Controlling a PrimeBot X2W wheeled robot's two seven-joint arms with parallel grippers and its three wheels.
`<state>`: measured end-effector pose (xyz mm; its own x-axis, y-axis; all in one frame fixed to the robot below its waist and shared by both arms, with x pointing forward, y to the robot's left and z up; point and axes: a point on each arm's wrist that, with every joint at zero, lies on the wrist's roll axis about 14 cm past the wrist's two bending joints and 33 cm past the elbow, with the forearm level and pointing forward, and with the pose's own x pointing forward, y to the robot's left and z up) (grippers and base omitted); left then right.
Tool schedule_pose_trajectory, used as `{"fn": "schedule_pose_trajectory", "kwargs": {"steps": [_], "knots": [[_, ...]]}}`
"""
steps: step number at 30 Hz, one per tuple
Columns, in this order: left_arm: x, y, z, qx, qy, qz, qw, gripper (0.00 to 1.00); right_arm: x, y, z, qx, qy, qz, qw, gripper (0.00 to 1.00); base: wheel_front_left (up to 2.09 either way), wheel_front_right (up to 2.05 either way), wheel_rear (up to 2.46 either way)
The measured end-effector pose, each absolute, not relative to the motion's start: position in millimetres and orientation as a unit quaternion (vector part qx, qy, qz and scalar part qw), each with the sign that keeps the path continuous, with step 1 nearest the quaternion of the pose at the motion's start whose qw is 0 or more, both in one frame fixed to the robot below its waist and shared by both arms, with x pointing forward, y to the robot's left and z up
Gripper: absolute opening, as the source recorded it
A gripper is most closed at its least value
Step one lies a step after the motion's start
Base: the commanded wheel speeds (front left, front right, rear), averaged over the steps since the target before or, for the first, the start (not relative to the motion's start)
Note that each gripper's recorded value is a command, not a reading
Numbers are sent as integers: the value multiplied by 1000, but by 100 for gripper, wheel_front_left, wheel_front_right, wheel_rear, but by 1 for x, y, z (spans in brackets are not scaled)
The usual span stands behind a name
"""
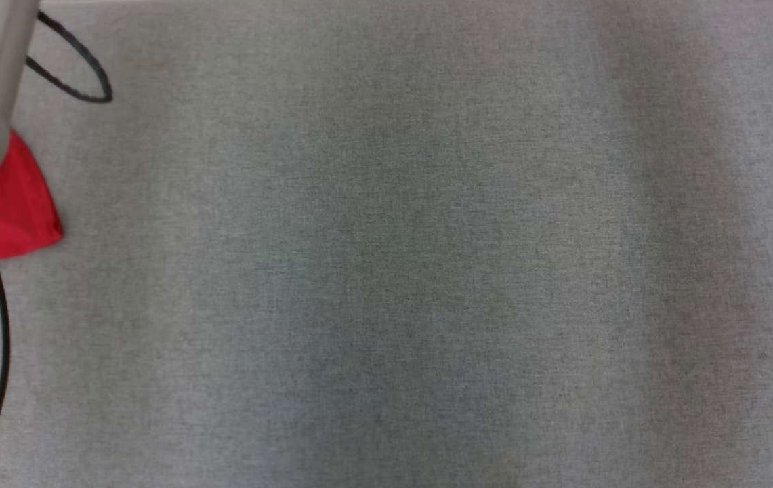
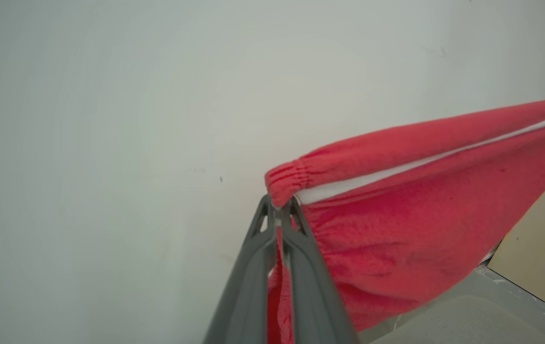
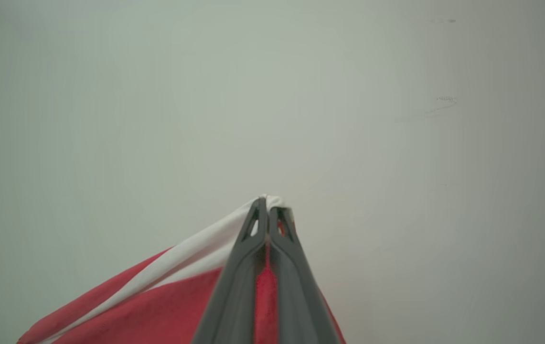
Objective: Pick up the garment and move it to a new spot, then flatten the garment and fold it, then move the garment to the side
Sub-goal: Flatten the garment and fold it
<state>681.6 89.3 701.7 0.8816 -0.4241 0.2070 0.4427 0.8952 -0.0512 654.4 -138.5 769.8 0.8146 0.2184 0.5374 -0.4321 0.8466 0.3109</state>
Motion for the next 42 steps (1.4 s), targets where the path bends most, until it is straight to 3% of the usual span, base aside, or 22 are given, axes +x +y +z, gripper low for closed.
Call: {"fn": "schedule_pose_trajectory", "kwargs": {"steps": [6, 15, 29, 35, 42], "knots": [[675, 79, 684, -52, -56, -234, 969, 0, 652, -131, 761, 191, -228, 181, 938, 0, 0, 0, 0], [618, 68, 572, -23, 102, -274, 956, 0, 613, -126, 638, 159, -67, 197, 965, 0, 0, 0, 0], [467, 60, 512, -32, 294, -345, 891, 0, 454, -142, 513, 153, 174, 227, 946, 0, 0, 0, 0], [403, 68, 494, -31, 355, -361, 862, 0, 393, -151, 502, 149, 214, 245, 934, 0, 0, 0, 0], [338, 62, 485, -46, 409, -392, 823, 0, 349, -173, 500, 136, 248, 255, 925, 0, 0, 0, 0]]}}
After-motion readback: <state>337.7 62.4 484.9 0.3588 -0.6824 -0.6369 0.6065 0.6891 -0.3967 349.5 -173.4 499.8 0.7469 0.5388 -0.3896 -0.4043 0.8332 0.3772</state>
